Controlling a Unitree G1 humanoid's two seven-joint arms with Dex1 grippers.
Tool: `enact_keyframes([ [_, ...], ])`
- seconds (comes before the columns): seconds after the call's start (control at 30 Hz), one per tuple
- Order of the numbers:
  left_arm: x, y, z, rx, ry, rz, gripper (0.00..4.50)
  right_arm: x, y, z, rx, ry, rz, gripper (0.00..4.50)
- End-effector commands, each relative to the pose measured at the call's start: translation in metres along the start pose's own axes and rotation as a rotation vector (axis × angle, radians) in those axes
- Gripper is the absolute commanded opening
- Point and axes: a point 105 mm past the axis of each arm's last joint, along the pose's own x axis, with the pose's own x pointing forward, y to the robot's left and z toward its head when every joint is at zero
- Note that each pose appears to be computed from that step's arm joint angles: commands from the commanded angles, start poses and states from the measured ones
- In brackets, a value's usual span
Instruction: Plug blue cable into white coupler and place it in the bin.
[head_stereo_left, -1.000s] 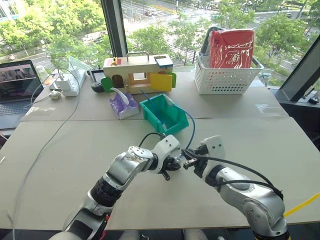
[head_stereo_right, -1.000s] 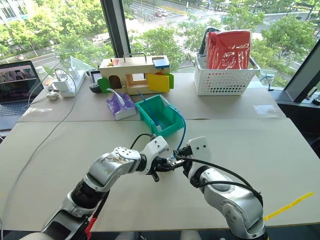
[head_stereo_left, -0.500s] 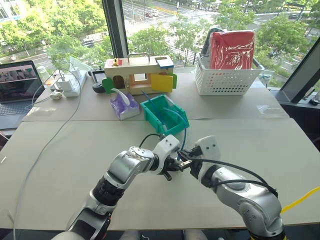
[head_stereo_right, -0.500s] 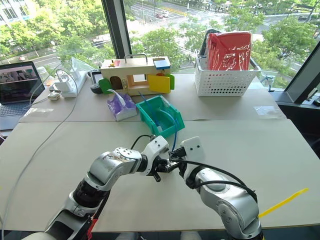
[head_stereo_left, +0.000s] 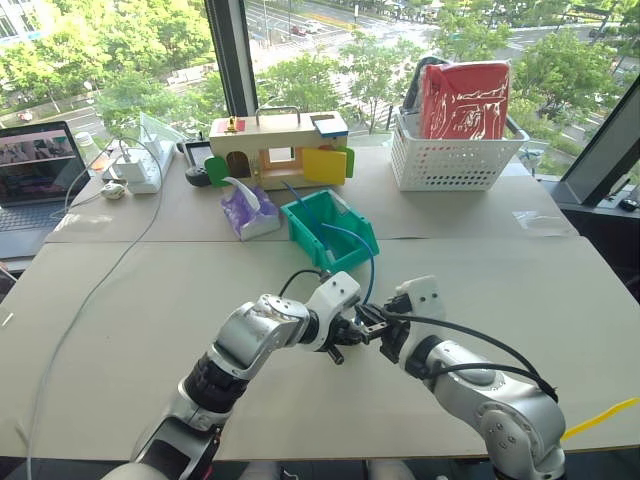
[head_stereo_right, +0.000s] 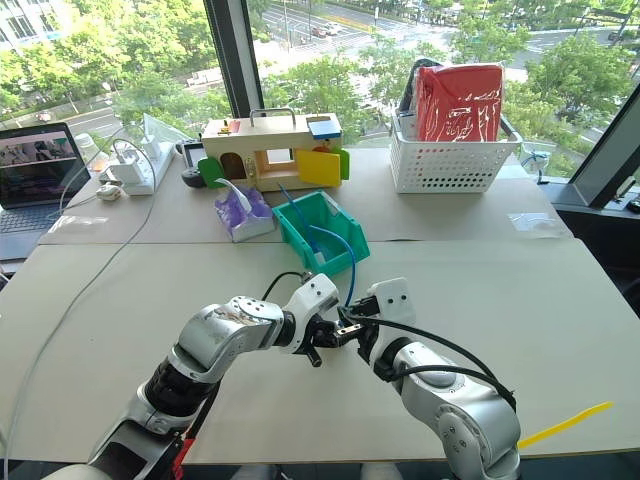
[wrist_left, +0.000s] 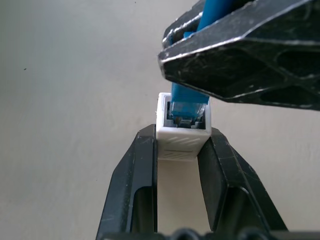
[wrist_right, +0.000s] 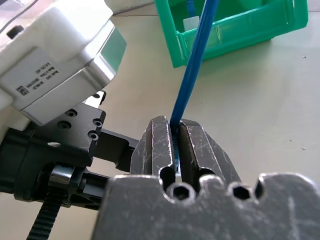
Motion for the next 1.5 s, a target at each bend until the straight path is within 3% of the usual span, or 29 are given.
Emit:
enact_keyframes([
  [0.03,0.001,-0.013,0.007,0.022,-0.025,-0.040,0.68,0.000,0.017,-0.037,0.065,0.172,0.109,0.00],
  [0.37,0.000,-0.013,0.006,0.004,-0.034,-0.024,0.68,-0.003,0.014,-0.062,0.099,0.281,0.156,0.00],
  [0.5,-0.001,-0.013,0.005,-0.001,-0.037,-0.024,0.68,-0.002,0.012,-0.059,0.101,0.266,0.156,0.00],
  [0.57,-0.002,-0.014,0.005,-0.006,-0.044,-0.030,1.69,-0.001,0.010,-0.053,0.104,0.237,0.151,0.00],
  [0.8,-0.011,-0.010,0.011,0.020,-0.053,-0.043,4.07,0.000,-0.009,-0.024,0.125,0.106,0.117,0.00],
  [0.93,-0.021,0.001,0.014,0.043,-0.058,-0.018,4.07,-0.004,-0.025,-0.005,0.134,0.043,0.095,0.00],
  [1.13,-0.046,0.016,0.015,0.116,-0.078,0.001,4.07,-0.012,-0.054,0.042,0.102,-0.064,0.073,0.00],
  [1.17,-0.051,0.019,0.016,0.132,-0.093,0.005,4.07,-0.013,-0.060,0.060,0.083,-0.096,0.076,0.00],
  [1.27,-0.063,0.024,0.020,0.170,-0.144,0.017,4.07,-0.017,-0.068,0.100,-0.024,-0.131,0.126,0.00],
  [1.5,-0.076,0.039,0.017,0.136,-0.217,0.110,4.07,0.001,-0.060,0.160,-0.313,-0.075,0.283,0.00],
])
